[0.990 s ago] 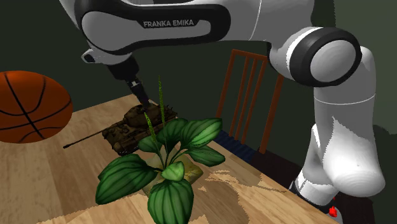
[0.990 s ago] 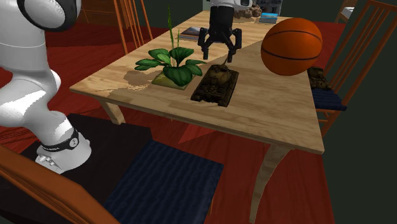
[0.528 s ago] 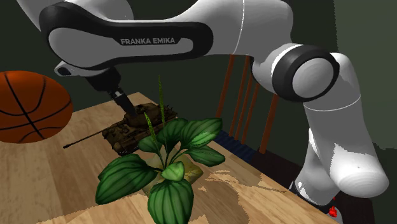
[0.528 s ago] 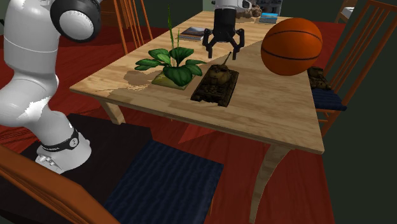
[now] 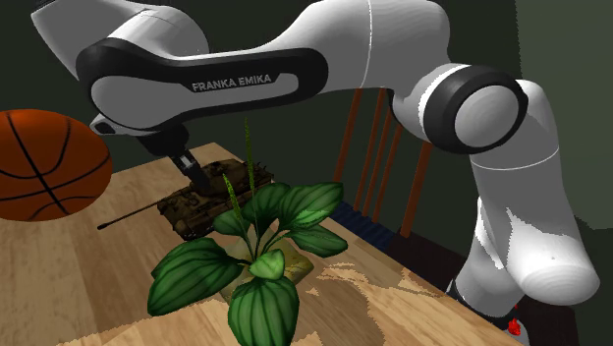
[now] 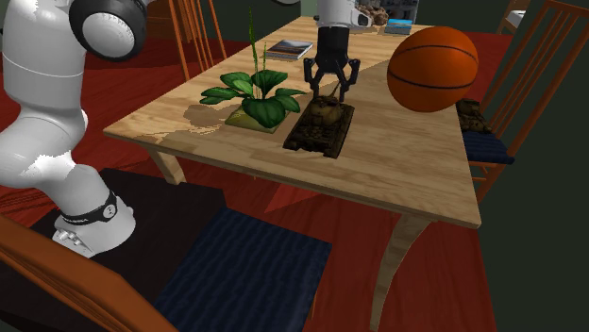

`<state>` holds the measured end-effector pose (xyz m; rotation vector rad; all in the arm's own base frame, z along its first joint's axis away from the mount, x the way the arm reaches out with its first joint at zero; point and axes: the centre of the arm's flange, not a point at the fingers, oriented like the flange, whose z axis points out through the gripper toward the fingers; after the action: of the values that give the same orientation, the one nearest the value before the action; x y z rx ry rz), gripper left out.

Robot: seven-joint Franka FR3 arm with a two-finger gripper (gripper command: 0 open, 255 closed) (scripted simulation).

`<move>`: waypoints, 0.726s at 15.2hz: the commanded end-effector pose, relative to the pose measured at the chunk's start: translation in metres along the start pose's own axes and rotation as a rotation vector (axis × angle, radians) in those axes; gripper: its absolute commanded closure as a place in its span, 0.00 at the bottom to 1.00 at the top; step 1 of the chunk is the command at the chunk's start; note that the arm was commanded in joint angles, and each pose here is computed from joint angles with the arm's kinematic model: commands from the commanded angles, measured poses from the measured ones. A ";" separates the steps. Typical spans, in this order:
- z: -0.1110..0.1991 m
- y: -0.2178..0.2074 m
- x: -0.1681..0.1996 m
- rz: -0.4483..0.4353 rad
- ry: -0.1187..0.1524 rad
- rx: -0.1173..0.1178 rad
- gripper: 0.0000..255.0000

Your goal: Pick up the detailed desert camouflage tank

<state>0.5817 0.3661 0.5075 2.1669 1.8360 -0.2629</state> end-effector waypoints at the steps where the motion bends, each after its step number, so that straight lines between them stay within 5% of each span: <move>1: 0.002 0.000 0.000 0.000 -0.002 0.001 1.00; 11: -0.014 0.002 -0.005 0.000 -0.002 0.001 1.00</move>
<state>0.5813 0.3659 0.5168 2.1671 1.8354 -0.2678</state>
